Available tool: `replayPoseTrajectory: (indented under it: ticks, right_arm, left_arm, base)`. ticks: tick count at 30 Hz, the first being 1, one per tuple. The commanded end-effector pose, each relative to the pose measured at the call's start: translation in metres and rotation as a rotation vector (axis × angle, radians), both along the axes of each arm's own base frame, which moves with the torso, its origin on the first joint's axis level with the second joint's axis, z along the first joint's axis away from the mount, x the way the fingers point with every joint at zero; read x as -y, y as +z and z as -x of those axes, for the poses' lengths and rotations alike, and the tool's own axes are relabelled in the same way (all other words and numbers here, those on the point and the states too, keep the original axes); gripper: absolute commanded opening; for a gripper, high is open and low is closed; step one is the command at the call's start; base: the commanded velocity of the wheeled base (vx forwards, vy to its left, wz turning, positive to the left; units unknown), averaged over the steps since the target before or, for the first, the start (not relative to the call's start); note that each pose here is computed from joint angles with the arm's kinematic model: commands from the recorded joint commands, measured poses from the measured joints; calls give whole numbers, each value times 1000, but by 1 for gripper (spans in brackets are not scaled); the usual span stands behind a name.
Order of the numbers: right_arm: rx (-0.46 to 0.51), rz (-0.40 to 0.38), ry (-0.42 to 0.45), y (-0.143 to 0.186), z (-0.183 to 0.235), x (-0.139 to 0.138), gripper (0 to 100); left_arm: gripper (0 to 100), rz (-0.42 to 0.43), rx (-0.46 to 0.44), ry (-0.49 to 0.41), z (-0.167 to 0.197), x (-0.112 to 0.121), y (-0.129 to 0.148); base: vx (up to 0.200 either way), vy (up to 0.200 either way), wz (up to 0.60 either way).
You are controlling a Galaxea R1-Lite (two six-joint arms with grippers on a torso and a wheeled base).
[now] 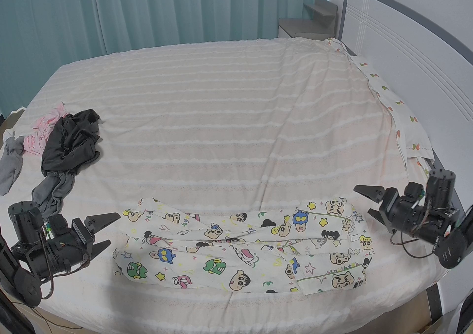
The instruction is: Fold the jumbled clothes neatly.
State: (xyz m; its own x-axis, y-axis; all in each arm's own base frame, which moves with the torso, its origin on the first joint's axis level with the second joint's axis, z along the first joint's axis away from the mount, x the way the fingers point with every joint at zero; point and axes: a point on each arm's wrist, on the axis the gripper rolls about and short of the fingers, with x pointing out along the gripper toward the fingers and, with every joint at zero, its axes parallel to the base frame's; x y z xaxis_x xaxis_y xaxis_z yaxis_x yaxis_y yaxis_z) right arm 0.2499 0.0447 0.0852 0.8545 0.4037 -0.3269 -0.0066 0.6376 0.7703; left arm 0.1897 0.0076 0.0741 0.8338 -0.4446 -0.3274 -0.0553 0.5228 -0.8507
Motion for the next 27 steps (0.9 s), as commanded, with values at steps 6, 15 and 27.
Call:
replayPoseTrajectory:
  ticks: [6,15,27]
  right_arm:
    - [-20,-134,-49,17,62,12,100]
    - [-80,-129,-50,5,58,13,100]
    - [-87,-130,-39,4,59,13,100]
  left_arm:
    - [100,-138,59,-37,9,30,8]
    - [100,-128,28,-64,18,31,10]
    - [100,-125,19,-81,19,31,9]
  base:
    - [0,0,0]
    - [-111,89,0]
    - [0,200,0]
